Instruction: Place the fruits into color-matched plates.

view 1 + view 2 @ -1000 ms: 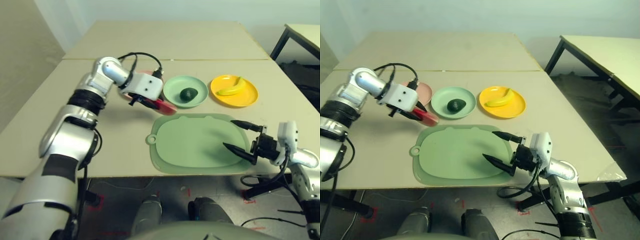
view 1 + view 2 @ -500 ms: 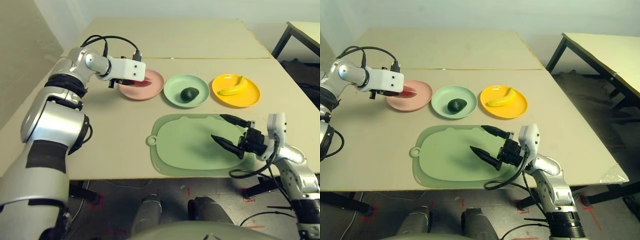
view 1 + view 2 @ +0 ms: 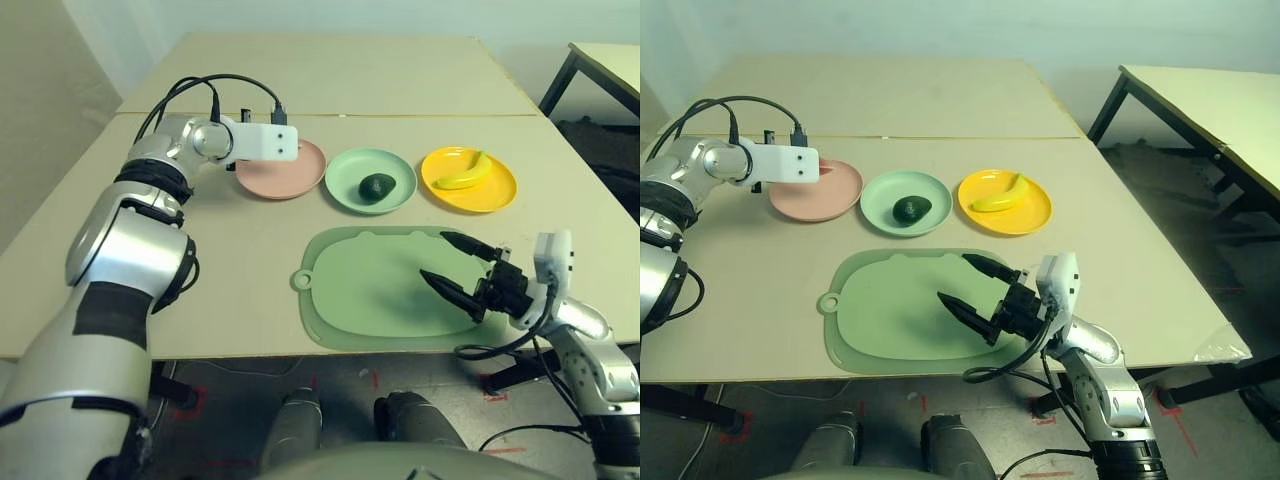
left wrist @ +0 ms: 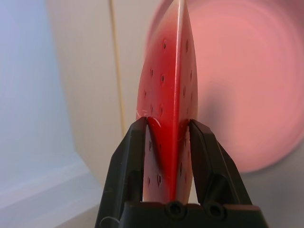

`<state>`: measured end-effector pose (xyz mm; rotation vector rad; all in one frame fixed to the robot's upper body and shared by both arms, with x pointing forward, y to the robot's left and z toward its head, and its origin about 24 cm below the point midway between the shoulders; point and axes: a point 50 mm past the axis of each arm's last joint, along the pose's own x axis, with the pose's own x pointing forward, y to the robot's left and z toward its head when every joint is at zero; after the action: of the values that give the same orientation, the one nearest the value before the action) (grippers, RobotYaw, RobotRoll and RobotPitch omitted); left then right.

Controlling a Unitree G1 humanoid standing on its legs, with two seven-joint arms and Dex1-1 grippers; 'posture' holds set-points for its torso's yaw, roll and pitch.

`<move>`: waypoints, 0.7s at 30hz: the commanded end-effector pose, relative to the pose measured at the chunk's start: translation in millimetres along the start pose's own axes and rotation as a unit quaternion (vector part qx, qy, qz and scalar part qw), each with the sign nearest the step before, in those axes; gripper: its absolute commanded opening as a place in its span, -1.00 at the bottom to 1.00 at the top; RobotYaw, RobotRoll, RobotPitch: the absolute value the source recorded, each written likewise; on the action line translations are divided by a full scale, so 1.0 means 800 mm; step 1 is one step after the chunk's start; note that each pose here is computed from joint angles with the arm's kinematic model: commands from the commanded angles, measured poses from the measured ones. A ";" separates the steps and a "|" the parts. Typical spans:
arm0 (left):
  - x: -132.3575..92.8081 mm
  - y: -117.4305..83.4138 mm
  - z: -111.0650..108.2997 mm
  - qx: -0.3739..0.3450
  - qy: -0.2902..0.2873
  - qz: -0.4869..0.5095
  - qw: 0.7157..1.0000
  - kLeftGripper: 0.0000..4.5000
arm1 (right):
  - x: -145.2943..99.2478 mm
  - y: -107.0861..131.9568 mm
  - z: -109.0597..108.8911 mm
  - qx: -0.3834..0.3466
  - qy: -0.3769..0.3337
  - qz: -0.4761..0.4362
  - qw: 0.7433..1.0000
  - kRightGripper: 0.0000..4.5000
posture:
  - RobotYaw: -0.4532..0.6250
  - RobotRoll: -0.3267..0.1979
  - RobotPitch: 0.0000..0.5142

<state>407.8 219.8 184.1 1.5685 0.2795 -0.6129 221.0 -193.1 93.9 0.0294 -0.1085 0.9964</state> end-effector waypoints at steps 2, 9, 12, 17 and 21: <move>0.011 -0.029 -0.004 -0.006 0.012 -0.033 0.999 -0.40 | -0.004 0.000 0.004 -0.002 0.002 -0.005 1.000 1.00 | -0.26 0.25 -0.68; 0.015 -0.046 -0.007 -0.011 0.013 -0.051 0.999 0.30 | -0.004 0.003 0.003 -0.002 0.006 0.002 1.000 1.00 | -0.24 0.25 -0.68; 0.014 -0.043 -0.008 -0.010 0.015 -0.044 0.999 0.78 | -0.004 0.002 0.003 -0.001 0.008 0.004 1.000 1.00 | -0.24 0.25 -0.68; 0.011 -0.032 -0.005 -0.004 0.008 -0.028 1.000 0.98 | -0.003 -0.001 0.003 -0.002 0.010 0.007 1.000 1.00 | -0.22 0.25 -0.68; 0.006 -0.016 0.000 -0.007 -0.009 0.001 1.000 0.98 | -0.003 -0.007 0.002 -0.004 0.011 -0.002 1.000 1.00 | -0.21 0.25 -0.68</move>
<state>403.5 221.6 160.6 1.5564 0.3107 -0.6402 222.0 -193.9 96.4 0.0154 -0.1044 1.0096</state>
